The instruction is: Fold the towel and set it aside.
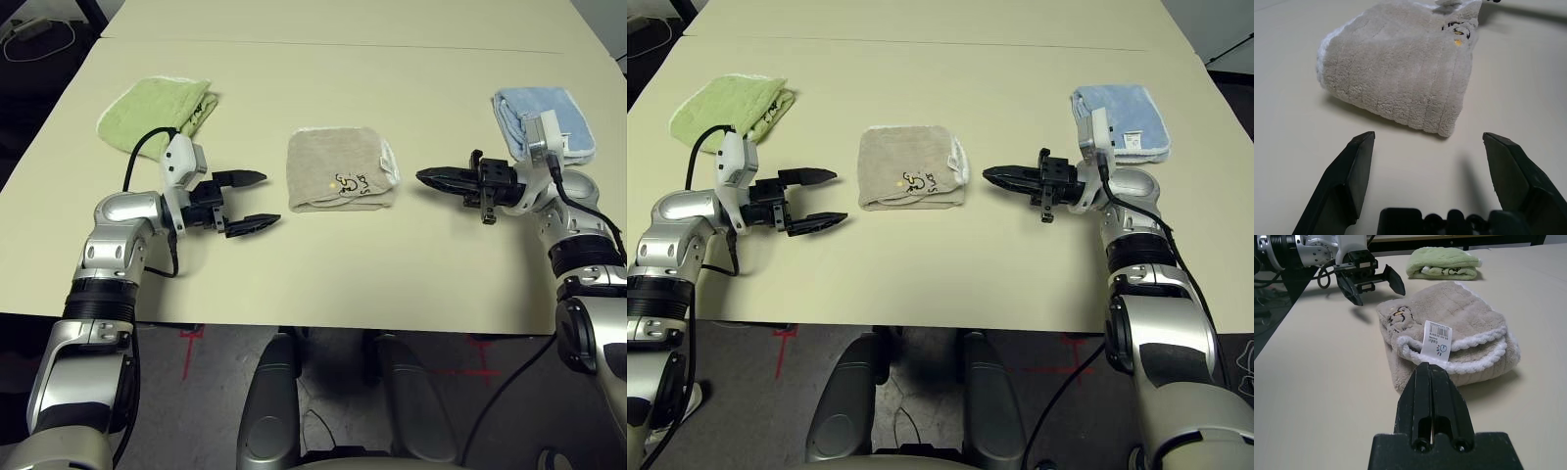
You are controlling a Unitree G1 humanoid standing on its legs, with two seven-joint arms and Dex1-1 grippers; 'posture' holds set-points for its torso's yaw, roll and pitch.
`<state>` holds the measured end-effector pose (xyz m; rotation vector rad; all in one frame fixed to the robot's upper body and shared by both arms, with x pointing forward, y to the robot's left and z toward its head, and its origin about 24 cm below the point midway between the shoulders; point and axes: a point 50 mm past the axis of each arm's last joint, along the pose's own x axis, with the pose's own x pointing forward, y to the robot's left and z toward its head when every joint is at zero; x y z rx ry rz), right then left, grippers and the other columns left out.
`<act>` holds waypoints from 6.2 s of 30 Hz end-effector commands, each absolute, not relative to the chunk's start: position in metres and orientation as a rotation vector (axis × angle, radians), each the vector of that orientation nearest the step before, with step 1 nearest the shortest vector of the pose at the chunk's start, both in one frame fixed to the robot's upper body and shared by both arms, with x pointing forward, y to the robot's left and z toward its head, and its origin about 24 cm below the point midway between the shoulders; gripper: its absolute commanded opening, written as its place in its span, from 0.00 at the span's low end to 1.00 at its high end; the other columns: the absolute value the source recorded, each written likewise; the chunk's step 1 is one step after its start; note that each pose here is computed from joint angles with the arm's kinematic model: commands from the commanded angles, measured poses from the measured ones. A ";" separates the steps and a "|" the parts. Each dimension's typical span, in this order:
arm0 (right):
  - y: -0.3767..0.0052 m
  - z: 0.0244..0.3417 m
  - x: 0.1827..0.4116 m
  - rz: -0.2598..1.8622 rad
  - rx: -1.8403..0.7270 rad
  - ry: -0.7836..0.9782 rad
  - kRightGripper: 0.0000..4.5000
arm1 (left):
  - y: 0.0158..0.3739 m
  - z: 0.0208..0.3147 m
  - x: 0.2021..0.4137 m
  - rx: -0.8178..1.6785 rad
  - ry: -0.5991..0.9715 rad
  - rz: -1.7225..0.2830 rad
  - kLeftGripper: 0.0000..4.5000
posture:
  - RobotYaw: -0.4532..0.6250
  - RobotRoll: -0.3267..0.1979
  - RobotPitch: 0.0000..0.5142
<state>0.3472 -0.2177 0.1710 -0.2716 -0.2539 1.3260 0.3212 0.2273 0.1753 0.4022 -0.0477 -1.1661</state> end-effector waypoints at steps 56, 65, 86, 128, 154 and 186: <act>-0.169 0.156 0.371 1.259 -0.179 -0.216 0.00 | 0.164 0.186 0.374 0.372 0.024 -1.228 0.01 | 0.49 0.62 0.44; -0.152 0.182 0.387 1.085 -0.128 -0.300 0.00 | 0.149 0.215 0.393 0.299 -0.096 -1.041 0.01 | 0.49 0.62 0.44; -0.122 0.188 0.399 0.995 -0.122 -0.241 0.00 | 0.151 0.229 0.396 0.320 -0.205 -0.933 0.01 | 0.48 0.62 0.48; -0.134 0.155 0.398 0.885 -0.073 -0.131 0.00 | 0.161 0.179 0.393 0.288 0.033 -1.006 0.01 | 0.47 0.62 0.49; -0.238 0.162 0.349 1.181 -0.190 -0.126 0.41 | 0.222 0.181 0.335 0.360 0.009 -1.068 1.00 | 0.46 0.62 0.45; -0.178 0.144 0.370 1.143 0.531 0.334 0.99 | 0.210 0.190 0.325 0.454 -0.103 -1.202 1.00 | 0.50 0.62 0.49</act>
